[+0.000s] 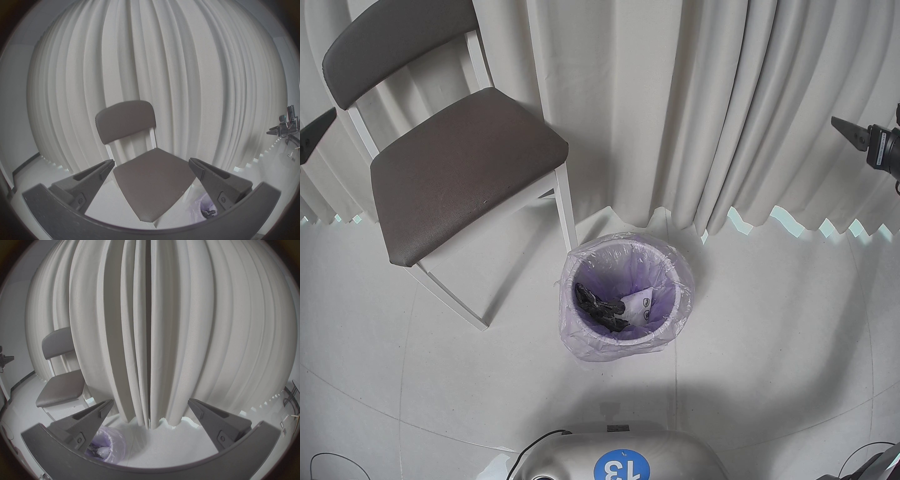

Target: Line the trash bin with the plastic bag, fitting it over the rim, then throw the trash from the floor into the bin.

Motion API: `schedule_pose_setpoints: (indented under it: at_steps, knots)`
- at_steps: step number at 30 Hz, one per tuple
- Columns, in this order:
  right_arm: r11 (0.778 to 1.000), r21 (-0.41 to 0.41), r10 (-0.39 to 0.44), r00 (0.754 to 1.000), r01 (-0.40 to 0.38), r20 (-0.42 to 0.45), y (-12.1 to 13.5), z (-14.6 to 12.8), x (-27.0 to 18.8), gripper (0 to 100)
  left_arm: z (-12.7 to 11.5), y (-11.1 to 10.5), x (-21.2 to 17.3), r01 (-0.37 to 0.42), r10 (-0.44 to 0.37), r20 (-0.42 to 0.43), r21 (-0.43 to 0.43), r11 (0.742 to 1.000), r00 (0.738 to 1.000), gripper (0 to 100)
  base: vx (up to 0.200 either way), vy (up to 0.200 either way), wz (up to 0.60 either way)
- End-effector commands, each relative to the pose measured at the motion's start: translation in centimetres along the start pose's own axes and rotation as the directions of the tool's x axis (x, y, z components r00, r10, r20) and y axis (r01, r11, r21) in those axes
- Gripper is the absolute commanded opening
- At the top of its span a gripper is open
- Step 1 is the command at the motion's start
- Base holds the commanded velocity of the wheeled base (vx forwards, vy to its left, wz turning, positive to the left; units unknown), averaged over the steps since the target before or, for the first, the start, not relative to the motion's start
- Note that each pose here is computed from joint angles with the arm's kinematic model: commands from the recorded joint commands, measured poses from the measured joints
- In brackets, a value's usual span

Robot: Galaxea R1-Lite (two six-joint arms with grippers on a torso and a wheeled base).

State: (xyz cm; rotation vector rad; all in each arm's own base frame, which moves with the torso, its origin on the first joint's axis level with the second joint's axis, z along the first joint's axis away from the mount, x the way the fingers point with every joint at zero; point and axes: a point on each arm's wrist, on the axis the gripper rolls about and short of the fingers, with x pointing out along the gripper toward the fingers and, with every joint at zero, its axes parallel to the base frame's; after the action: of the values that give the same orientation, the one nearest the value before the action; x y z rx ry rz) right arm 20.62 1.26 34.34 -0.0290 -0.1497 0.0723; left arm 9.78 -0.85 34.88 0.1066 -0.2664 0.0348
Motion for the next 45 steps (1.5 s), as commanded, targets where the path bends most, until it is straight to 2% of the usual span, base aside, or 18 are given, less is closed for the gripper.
schedule_pose_setpoints:
  at_steps: [1,6,8,9,15,23,27,34,40,45]
  knots:
    - [1.0,0.002,-0.003,0.993,0.003,0.118,-0.1,2.7,-3.1,100,2.5,0.8,-2.9,-0.022,0.021,0.098,0.008,1.0,0.995,100,0.0,0.0,0.0]
    - [1.0,0.017,-0.003,0.977,-0.001,0.212,-0.1,4.8,-6.0,100,5.1,1.4,-5.3,-0.024,0.023,0.143,0.005,1.0,0.989,100,0.0,0.0,0.0]
    - [1.0,0.022,-0.002,0.974,-0.003,0.228,0.0,5.2,-6.5,100,5.4,1.5,-5.6,-0.025,0.024,0.149,0.004,1.0,0.988,100,0.0,0.0,0.0]
    - [1.0,0.025,-0.001,0.963,-0.006,0.269,0.0,6.1,-7.7,100,6.0,1.8,-6.6,-0.028,0.027,0.164,0.004,1.0,0.986,100,0.0,0.0,0.0]
    - [0.999,0.03,0.001,0.936,-0.012,0.352,0.0,7.4,-11.8,100,7.0,2.3,-9.6,-0.034,0.034,0.199,-0.003,0.999,0.979,100,0.0,0.0,0.0]
    - [1.0,0.03,-0.008,0.923,-0.004,0.384,0.0,7.3,-16.4,100,7.8,2.7,-11.4,-0.034,0.035,0.226,-0.007,0.999,0.973,100,0.0,0.0,0.0]
    - [1.0,0.029,-0.011,0.918,0.0,0.397,0.0,7.5,-18.8,100,7.7,2.8,-12.8,-0.037,0.038,0.226,-0.007,0.999,0.973,100,0.0,0.0,0.0]
    - [1.0,0.029,-0.009,0.925,-0.002,0.38,0.1,6.4,-23.3,100,6.5,3.1,-16.6,-0.045,0.045,0.196,-0.002,0.999,0.98,100,0.0,0.0,0.0]
    - [1.0,0.024,-0.01,0.922,0.0,0.387,0.2,5.6,-26.5,100,4.9,2.9,-20.2,-0.118,0.115,0.153,0.009,0.993,0.981,100,0.0,0.0,0.0]
    - [1.0,0.024,-0.01,0.921,0.0,0.388,0.3,4.6,-29.0,100,3.2,2.6,-22.8,-0.134,0.131,0.127,0.015,0.991,0.983,100,0.0,0.0,0.0]
